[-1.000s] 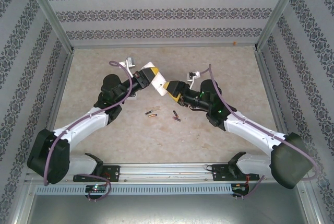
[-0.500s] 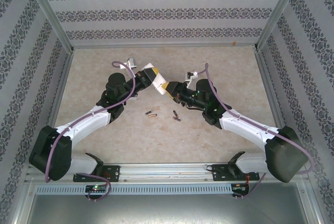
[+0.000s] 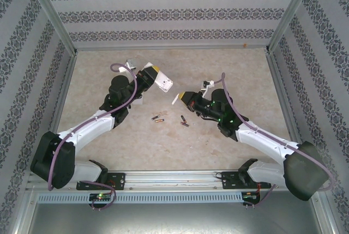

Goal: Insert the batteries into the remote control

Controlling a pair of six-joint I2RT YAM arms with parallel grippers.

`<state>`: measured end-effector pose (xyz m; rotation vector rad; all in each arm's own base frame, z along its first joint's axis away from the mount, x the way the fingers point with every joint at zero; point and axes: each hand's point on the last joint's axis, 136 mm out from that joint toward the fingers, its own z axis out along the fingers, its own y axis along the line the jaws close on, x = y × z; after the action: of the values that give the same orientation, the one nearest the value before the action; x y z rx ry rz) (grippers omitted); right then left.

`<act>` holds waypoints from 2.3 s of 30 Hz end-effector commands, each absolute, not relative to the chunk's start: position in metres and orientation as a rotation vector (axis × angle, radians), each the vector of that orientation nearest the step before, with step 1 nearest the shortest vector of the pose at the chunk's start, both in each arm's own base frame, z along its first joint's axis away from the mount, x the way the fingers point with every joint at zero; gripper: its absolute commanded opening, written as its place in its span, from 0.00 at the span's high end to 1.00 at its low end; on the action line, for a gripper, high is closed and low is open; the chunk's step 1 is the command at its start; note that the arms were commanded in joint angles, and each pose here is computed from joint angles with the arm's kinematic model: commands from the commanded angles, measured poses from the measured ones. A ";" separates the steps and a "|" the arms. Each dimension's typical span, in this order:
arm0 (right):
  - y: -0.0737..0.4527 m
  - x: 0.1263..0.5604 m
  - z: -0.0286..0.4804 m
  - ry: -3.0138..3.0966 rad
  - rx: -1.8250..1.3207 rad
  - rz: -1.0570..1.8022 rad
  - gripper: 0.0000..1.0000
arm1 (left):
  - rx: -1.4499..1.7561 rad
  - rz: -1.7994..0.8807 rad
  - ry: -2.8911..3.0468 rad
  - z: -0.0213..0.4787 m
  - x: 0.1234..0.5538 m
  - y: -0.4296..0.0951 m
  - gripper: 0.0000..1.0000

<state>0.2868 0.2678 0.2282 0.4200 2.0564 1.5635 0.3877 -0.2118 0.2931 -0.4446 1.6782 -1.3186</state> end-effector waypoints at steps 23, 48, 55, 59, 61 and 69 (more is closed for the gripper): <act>0.176 0.451 0.092 2.180 0.436 1.248 1.00 | -0.331 -1.334 1.768 0.280 0.362 -0.224 0.87; 0.161 0.315 0.203 1.888 -0.074 0.855 0.25 | -0.202 -1.312 1.854 0.279 0.352 -0.266 0.82; 0.224 0.264 0.259 1.611 -0.643 0.709 0.02 | -0.148 -1.366 1.844 0.290 0.349 -0.284 0.82; 0.249 0.272 0.263 1.620 -0.721 0.741 0.02 | -0.123 -1.390 1.842 0.294 0.344 -0.293 0.83; 0.262 0.275 0.265 1.621 -0.760 0.758 0.02 | -0.117 -1.394 1.846 0.294 0.342 -0.295 0.83; 0.295 0.289 0.264 1.646 -0.819 0.733 0.39 | -0.105 -1.393 1.857 0.293 0.338 -0.301 0.83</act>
<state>0.2853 0.2889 0.2486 -0.7953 1.6899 0.7554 0.3411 -0.2918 0.2716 -0.1650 1.9022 -1.3669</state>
